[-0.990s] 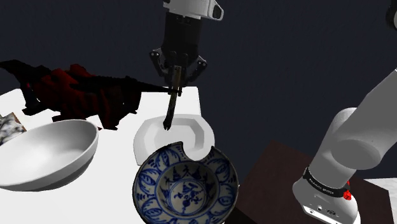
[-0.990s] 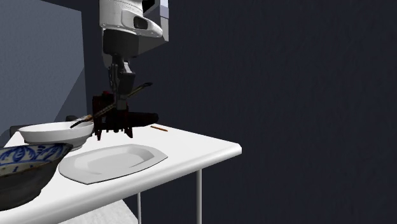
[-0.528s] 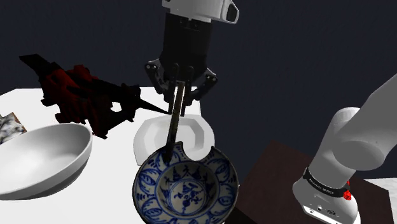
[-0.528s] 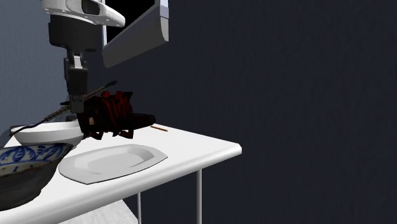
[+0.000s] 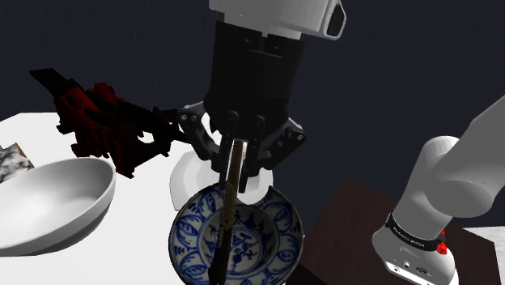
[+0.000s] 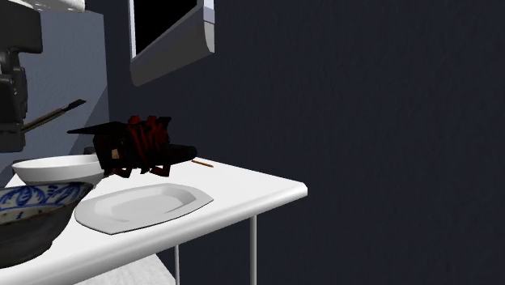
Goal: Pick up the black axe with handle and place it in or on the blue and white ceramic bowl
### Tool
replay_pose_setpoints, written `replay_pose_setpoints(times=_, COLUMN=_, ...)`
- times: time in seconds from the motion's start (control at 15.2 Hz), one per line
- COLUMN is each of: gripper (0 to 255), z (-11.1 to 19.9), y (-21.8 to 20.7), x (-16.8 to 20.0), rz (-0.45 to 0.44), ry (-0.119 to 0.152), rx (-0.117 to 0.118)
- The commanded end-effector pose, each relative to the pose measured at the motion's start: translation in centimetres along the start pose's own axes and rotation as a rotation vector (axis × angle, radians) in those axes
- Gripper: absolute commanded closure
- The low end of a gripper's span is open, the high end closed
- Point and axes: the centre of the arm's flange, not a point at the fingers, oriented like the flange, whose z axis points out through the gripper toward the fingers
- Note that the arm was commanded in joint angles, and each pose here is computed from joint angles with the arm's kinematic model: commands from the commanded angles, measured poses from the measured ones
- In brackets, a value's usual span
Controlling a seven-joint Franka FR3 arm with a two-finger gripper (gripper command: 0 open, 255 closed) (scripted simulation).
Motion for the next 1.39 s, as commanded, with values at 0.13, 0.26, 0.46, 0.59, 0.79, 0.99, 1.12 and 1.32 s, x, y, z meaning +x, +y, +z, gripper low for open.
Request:
replay_pose_setpoints(times=0.13, gripper=255, z=1.8, y=0.4, x=-0.4, rz=0.001, ry=0.0, rx=0.0)
replay_pose_setpoints(times=0.26, gripper=255, z=2.8, y=0.6, x=-0.4, rz=0.001, ry=0.0, rx=0.0)
replay_pose_setpoints(times=0.46, gripper=255, z=4.4, y=0.9, x=-0.4, rz=0.001, ry=0.0, rx=0.0)
replay_pose_setpoints(times=0.59, gripper=255, z=5.4, y=1.1, x=-0.4, rz=0.001, ry=0.0, rx=0.0)
replay_pose_setpoints(times=0.79, gripper=255, z=6.2, y=1.3, x=-0.4, rz=0.001, ry=0.0, rx=0.0)
replay_pose_setpoints(times=0.99, gripper=255, z=6.2, y=1.3, x=-0.4, rz=0.001, ry=0.0, rx=0.0)
replay_pose_setpoints(times=1.12, gripper=255, z=6.2, y=1.3, x=-0.4, rz=0.001, ry=0.0, rx=0.0)
replay_pose_setpoints(times=1.32, gripper=0, z=6.2, y=1.3, x=-0.4, rz=0.001, ry=0.0, rx=0.0)
